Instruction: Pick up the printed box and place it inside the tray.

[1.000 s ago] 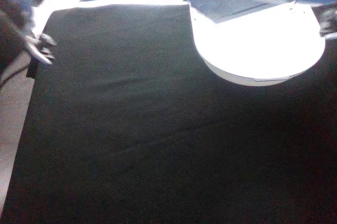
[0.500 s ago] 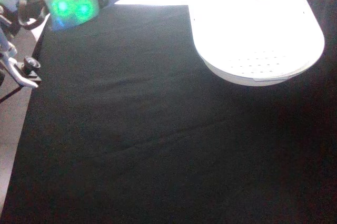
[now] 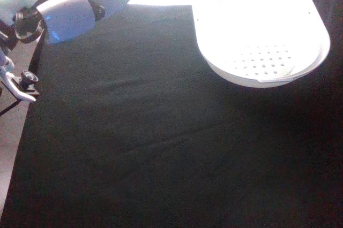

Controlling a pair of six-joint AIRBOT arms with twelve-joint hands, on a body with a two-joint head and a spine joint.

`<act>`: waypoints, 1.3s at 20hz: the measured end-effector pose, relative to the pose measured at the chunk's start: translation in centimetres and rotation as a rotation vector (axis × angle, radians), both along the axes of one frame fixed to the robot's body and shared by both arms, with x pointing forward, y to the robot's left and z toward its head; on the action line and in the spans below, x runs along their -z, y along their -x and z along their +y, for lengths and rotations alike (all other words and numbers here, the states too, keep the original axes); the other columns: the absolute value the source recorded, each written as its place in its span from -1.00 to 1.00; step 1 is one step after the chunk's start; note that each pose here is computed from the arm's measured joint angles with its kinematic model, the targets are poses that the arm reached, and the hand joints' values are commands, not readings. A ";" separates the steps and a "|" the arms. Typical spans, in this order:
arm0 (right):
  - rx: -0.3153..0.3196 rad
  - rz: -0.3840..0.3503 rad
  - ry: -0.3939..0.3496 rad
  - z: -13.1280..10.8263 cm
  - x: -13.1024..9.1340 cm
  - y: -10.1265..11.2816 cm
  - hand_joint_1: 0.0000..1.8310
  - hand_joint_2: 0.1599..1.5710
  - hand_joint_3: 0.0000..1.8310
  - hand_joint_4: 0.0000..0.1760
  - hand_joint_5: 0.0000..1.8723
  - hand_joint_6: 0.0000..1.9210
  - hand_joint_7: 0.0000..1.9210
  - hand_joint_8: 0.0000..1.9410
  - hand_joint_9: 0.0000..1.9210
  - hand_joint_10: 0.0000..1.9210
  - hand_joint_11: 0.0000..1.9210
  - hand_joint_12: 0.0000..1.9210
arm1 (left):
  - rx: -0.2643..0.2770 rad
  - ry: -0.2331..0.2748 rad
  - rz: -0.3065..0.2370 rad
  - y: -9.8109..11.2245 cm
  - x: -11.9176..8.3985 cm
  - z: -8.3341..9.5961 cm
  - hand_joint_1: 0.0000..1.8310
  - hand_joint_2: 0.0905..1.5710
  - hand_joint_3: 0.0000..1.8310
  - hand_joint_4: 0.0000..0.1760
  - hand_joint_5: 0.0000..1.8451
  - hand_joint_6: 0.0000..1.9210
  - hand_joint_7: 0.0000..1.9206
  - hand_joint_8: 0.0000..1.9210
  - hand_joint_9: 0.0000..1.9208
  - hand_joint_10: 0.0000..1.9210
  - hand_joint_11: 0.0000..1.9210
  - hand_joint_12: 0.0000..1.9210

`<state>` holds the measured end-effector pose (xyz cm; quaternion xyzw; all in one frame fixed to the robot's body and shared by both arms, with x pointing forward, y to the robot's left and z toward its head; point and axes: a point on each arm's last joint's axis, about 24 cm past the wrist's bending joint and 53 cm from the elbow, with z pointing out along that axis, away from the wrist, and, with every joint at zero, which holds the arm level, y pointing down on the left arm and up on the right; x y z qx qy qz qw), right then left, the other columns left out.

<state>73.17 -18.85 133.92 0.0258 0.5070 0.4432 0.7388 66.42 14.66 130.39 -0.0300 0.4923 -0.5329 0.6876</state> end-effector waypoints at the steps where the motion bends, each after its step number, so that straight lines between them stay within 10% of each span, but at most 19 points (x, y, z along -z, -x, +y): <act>1: -0.001 0.002 0.002 0.1 0.1 0.0 -0.03 -0.10 -1.00 0.93 -0.98 -1.00 -0.81 -0.98 -0.75 -0.94 -0.99 -0.27 | 0.000 -0.007 0.001 0.1 0.2 0.1 -0.95 0.68 -1.00 -1.00 -0.72 -1.00 -0.72 -1.00 -0.76 -1.00 -1.00 -0.22; 2: -0.003 0.002 0.002 0.2 0.1 0.1 -0.09 -0.20 -1.00 0.99 -1.00 -1.00 -0.95 -0.99 -0.91 -0.97 -1.00 -0.56 | 0.000 -0.011 0.002 0.1 0.5 0.1 -0.92 0.65 -1.00 -0.64 -0.72 -1.00 -0.74 -1.00 -0.77 -1.00 -1.00 -0.36; 4: -0.012 -0.005 0.000 0.5 0.0 0.3 -0.11 -0.30 -1.00 1.00 -1.00 -1.00 -1.00 -1.00 -1.00 -1.00 -1.00 -0.93 | -0.007 -0.001 0.005 0.1 0.5 0.4 -0.96 0.67 -1.00 -0.52 -0.73 -1.00 -0.76 -1.00 -0.78 -1.00 -1.00 -0.41; 7: -0.021 0.000 -0.003 0.9 0.0 0.6 -0.16 -0.34 -1.00 1.00 -1.00 -1.00 -1.00 -1.00 -1.00 -1.00 -1.00 -0.98 | -0.011 -0.001 0.007 0.1 0.6 0.6 -0.98 0.69 -1.00 -0.99 -0.76 -1.00 -0.79 -1.00 -0.82 -1.00 -1.00 -0.42; 12: -0.059 -0.015 0.028 2.3 -0.1 2.2 -0.32 -0.32 -1.00 1.00 -1.00 -1.00 -1.00 -1.00 -1.00 -1.00 -0.97 -0.97 | -0.010 -0.009 0.016 0.1 1.0 0.6 -1.00 0.67 -1.00 -0.73 -0.73 -1.00 -0.80 -1.00 -0.88 -1.00 -1.00 -0.50; 17: -0.076 -0.029 0.040 3.1 -0.2 2.7 -0.30 -0.30 -1.00 1.00 -1.00 -1.00 -1.00 -1.00 -0.92 -0.99 -1.00 -0.27 | -0.011 -0.008 0.017 0.1 1.0 0.6 -0.96 0.70 -1.00 -0.60 -0.79 -1.00 -0.82 -1.00 -0.84 -0.99 -1.00 -0.41; 18: -0.074 -0.029 0.038 2.9 -0.2 2.7 -0.30 -0.31 -1.00 1.00 -1.00 -1.00 -1.00 -1.00 -0.75 -0.96 -1.00 0.19 | -0.011 -0.008 0.016 0.1 1.0 0.6 -0.89 0.69 -1.00 -0.45 -0.75 -0.99 -0.80 -1.00 -0.84 -0.99 -1.00 -0.27; 20: -0.072 -0.035 0.036 2.8 -0.4 2.8 -0.25 -0.26 -0.99 1.00 -0.99 -1.00 -0.93 -0.99 -0.55 -0.89 -0.88 0.45 | -0.011 -0.007 0.016 0.1 1.0 0.6 -0.86 0.66 -1.00 -0.34 -0.74 -0.99 -0.80 -1.00 -0.85 -1.00 -1.00 -0.24; 24: -0.091 -0.037 0.039 3.1 0.3 3.8 -0.67 0.23 -0.98 0.99 -0.89 -1.00 -0.79 -1.00 -0.35 -0.85 -0.56 0.45 | -0.009 -0.004 0.007 0.3 0.8 0.6 -0.85 0.63 -1.00 -0.29 -0.69 -0.99 -0.81 -1.00 -0.90 -1.00 -1.00 -0.52; 25: -0.101 -0.033 0.044 3.3 0.8 4.4 -0.93 0.40 -0.99 0.20 -0.85 -1.00 -0.85 -1.00 -0.43 -0.93 -0.59 0.36 | -0.006 -0.001 0.003 0.4 0.8 0.6 -0.83 0.65 -0.99 -0.23 -0.65 -0.99 -0.79 -1.00 -0.89 -0.99 -1.00 -0.46; 26: -0.110 -0.040 0.047 3.4 1.0 4.9 -0.92 0.43 -1.00 0.13 -0.83 -1.00 -0.85 -1.00 -0.43 -0.95 -0.56 0.27 | -0.003 0.004 0.002 0.6 0.7 0.5 -0.81 0.68 -1.00 -0.24 -0.64 -0.99 -0.78 -1.00 -0.90 -0.99 -1.00 -0.53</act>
